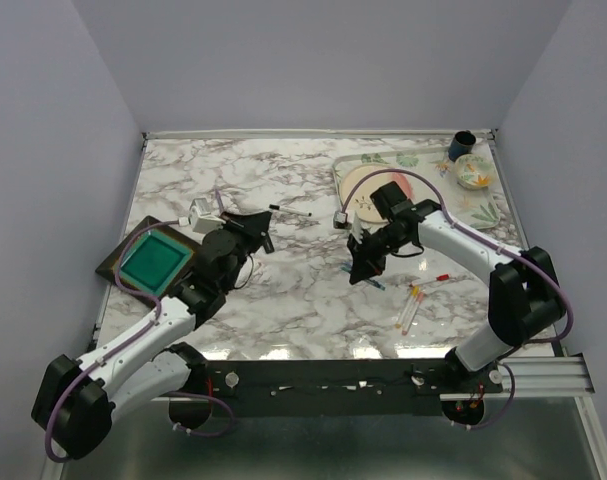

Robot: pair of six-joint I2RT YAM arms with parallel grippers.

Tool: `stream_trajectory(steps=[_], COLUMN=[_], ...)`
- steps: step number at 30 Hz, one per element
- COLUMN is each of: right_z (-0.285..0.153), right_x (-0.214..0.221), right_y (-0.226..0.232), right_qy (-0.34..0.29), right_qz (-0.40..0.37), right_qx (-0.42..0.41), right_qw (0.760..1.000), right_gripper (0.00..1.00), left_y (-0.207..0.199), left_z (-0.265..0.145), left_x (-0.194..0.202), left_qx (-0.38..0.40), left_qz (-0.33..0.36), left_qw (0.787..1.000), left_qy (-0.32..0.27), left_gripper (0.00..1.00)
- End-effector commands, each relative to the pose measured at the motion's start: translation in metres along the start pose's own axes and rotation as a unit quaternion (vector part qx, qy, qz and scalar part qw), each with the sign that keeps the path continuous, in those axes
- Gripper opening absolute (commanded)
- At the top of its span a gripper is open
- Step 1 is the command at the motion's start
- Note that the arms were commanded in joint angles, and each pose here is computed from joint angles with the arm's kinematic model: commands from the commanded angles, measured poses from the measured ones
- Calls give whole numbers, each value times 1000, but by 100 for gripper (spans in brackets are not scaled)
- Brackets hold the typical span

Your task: Open the pen caps

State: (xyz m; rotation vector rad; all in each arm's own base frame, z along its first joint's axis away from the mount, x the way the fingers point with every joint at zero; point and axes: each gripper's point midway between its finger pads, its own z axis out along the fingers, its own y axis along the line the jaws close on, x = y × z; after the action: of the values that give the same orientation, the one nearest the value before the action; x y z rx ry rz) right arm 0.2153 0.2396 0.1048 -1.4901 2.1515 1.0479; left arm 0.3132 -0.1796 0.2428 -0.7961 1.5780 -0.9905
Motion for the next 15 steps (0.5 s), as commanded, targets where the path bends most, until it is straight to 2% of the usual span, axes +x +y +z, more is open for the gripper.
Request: stream_trajectory(steps=[1, 8, 15], right_z=[0, -1, -2], right_x=[14, 26, 41], right_y=[-38, -74, -91], right_qy=[32, 55, 73], right_qz=[19, 58, 88], right_qx=[100, 170, 187], right_qw=[994, 982, 976], right_gripper=[2, 4, 8], left_y=[63, 129, 169], left_z=[-27, -67, -73], left_x=[26, 47, 62], left_qx=[-69, -140, -203], left_qz=[91, 159, 210], left_qw=[991, 965, 935], left_qy=[74, 152, 200], left_gripper=[0, 0, 0])
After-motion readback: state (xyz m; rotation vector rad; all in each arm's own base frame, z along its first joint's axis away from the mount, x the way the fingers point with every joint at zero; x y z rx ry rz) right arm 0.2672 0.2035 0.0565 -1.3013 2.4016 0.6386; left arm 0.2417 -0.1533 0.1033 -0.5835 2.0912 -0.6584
